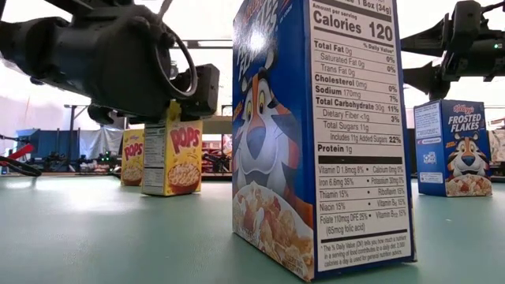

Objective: Stack cereal on shelf
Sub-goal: Put the bottom yellow cereal box on the shelf

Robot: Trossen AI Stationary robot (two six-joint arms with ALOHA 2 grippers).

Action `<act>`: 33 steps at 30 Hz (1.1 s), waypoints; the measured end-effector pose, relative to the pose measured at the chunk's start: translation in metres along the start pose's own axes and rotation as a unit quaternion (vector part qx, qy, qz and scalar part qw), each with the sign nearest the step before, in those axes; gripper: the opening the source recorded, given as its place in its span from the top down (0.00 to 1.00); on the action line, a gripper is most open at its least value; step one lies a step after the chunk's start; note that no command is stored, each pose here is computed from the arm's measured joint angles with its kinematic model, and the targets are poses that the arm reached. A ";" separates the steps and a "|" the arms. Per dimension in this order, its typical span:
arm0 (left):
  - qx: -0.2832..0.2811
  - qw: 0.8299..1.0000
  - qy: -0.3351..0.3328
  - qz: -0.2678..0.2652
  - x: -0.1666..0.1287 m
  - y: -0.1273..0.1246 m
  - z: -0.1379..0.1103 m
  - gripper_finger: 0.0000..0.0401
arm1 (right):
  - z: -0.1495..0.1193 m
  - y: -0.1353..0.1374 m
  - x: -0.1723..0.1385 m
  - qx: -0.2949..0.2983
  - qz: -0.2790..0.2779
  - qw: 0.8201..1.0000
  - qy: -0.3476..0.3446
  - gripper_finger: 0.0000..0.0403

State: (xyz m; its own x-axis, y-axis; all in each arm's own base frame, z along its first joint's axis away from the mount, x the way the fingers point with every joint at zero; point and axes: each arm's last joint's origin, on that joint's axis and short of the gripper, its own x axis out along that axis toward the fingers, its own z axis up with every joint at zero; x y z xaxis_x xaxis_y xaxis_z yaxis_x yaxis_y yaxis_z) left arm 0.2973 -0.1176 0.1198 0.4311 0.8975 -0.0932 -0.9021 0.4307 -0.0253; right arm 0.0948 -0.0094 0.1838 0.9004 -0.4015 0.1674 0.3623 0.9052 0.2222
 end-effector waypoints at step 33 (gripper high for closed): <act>-0.175 0.933 0.301 0.095 -0.004 -0.011 0.132 0.02 | 0.000 0.000 0.000 0.000 0.000 1.000 0.000 0.05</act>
State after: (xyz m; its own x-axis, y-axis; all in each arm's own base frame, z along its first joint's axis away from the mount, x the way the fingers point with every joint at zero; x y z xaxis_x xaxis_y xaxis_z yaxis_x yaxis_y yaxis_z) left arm 0.3074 -0.1135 0.2516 0.2695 0.6933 -0.6683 -0.9571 0.1164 -0.2652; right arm 0.0948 -0.0094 0.1838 0.9003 -0.4019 0.1673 0.3628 0.9050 0.2222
